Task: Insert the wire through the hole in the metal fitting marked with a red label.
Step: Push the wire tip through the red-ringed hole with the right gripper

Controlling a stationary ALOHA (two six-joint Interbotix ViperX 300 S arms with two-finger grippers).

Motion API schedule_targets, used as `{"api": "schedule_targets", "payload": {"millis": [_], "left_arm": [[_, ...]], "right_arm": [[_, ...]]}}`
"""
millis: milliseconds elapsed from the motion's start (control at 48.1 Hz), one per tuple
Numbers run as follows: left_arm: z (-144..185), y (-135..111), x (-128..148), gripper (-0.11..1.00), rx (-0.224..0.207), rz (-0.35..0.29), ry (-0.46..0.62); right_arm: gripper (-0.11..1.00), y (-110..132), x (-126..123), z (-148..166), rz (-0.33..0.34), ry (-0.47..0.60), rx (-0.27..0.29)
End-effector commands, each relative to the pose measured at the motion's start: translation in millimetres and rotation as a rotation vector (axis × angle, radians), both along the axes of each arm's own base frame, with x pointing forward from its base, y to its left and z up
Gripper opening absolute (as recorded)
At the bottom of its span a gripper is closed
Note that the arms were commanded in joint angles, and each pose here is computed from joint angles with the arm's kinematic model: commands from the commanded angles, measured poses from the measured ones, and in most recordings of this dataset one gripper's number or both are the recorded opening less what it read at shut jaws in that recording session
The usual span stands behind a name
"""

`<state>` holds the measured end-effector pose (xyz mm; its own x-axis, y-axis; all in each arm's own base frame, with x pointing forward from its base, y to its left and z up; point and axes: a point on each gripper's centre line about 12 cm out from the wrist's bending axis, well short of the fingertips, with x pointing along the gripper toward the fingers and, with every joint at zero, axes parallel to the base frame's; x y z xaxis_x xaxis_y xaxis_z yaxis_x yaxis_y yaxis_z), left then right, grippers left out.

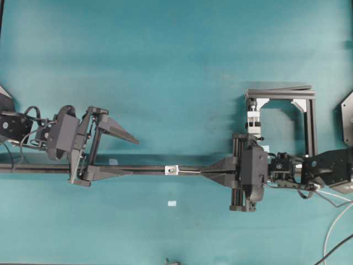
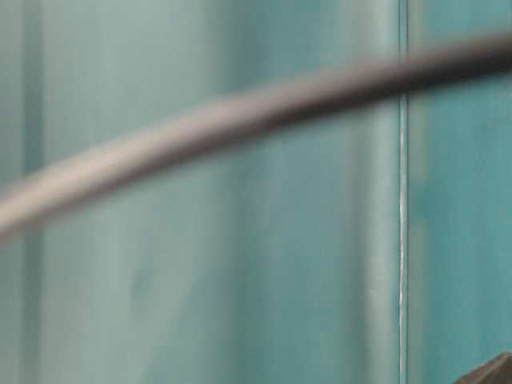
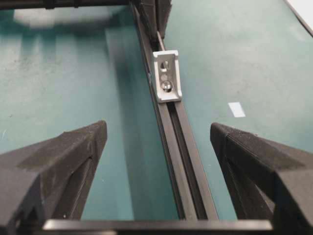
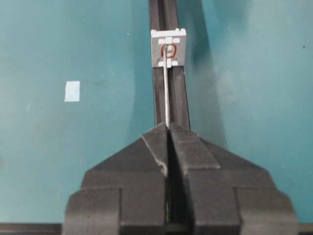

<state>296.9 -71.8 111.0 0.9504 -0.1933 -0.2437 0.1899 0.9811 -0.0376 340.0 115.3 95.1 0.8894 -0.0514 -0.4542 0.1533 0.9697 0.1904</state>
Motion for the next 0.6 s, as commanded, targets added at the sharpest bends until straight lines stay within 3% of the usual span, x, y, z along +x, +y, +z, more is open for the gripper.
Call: {"api": "schedule_targets", "payload": {"millis": [0, 582], "left_arm": [[6, -2, 4, 0.51, -0.005, -0.002, -0.026], [6, -4, 12, 0.51, -0.01, -0.001, 0.015]], "right_arm": [[0.0, -1, 6, 7, -0.01, -0.025, 0.01], [0.0, -1, 22, 7, 0.006, -0.046, -0.007]]}}
